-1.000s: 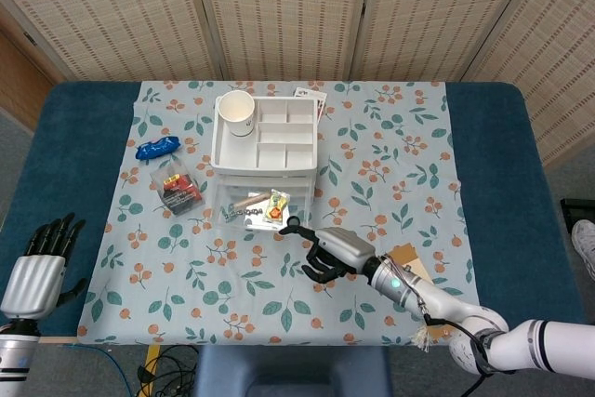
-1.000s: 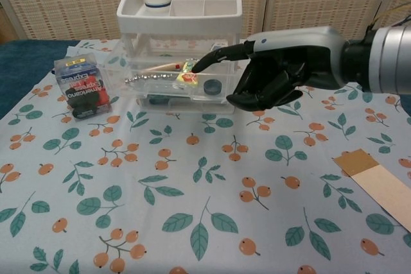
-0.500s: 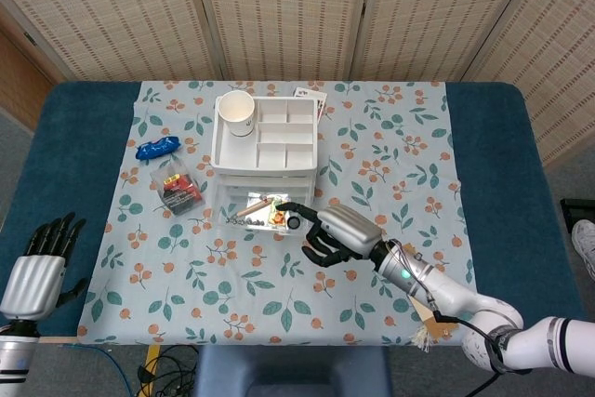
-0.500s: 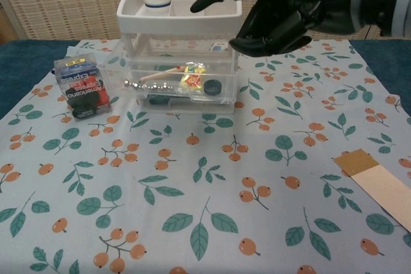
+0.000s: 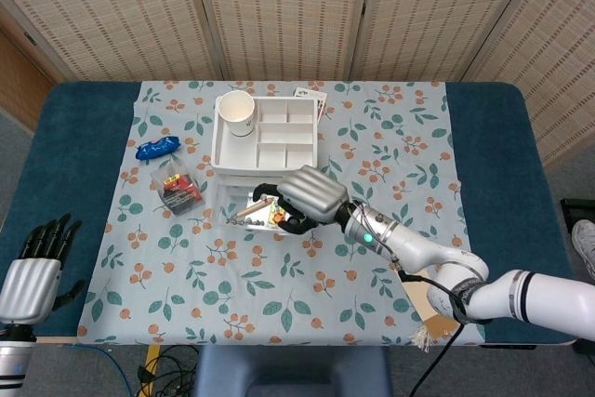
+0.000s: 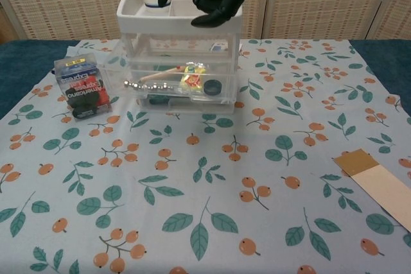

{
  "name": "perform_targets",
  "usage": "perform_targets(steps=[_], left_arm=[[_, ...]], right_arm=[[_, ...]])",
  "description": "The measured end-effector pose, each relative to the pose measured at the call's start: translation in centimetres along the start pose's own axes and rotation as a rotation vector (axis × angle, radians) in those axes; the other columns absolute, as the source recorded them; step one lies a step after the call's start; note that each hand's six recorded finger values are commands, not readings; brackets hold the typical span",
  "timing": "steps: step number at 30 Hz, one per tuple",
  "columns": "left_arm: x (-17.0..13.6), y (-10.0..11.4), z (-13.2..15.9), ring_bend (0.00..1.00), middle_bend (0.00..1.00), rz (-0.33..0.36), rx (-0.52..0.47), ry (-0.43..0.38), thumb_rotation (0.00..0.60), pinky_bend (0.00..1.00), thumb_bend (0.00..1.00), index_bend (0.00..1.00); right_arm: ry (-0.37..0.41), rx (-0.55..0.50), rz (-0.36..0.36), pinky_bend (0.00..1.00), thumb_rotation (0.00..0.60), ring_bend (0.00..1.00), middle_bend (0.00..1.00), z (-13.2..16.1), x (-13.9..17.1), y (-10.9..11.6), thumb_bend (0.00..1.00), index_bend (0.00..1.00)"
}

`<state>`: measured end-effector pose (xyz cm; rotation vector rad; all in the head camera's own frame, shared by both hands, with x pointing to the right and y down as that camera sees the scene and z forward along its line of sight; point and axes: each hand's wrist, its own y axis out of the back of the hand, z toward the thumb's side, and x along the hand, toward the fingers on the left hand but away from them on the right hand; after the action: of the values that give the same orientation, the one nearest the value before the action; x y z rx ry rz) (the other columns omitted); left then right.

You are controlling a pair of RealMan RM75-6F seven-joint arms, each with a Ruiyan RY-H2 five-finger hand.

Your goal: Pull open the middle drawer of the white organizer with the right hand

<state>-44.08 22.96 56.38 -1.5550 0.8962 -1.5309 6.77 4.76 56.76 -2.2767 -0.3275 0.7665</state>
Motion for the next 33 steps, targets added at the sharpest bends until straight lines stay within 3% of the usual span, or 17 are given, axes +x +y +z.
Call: perform_targets(steps=[4, 11, 23, 33], left_arm=[[-0.1, 0.0, -0.1, 0.00, 0.00, 0.000, -0.003, 0.004, 0.600, 0.08, 0.22, 0.03], [-0.4, 0.0, -0.4, 0.00, 0.00, 0.005, -0.008, 0.013, 0.600, 0.08, 0.22, 0.03], [-0.9, 0.1, -1.0, 0.00, 0.00, 0.015, -0.016, 0.035, 0.600, 0.08, 0.22, 0.03], [-1.1, 0.3, -1.2, 0.00, 0.00, 0.018, -0.017, 0.039, 0.600, 0.08, 0.22, 0.03]], right_arm=[[0.009, 0.144, 0.000, 1.00, 0.600, 0.99, 0.96, 0.2, -1.4, -0.1, 0.37, 0.28], [0.008, 0.394, -0.019, 1.00, 0.600, 1.00, 1.00, 0.5, -4.6, -0.9, 0.37, 0.28], [0.005, 0.527, 0.032, 1.00, 0.600, 1.00, 1.00, 1.2, -7.8, -3.7, 0.37, 0.29], [-0.014, 0.550, 0.051, 1.00, 0.600, 1.00, 1.00, 0.9, -9.0, -4.9, 0.37, 0.34]])
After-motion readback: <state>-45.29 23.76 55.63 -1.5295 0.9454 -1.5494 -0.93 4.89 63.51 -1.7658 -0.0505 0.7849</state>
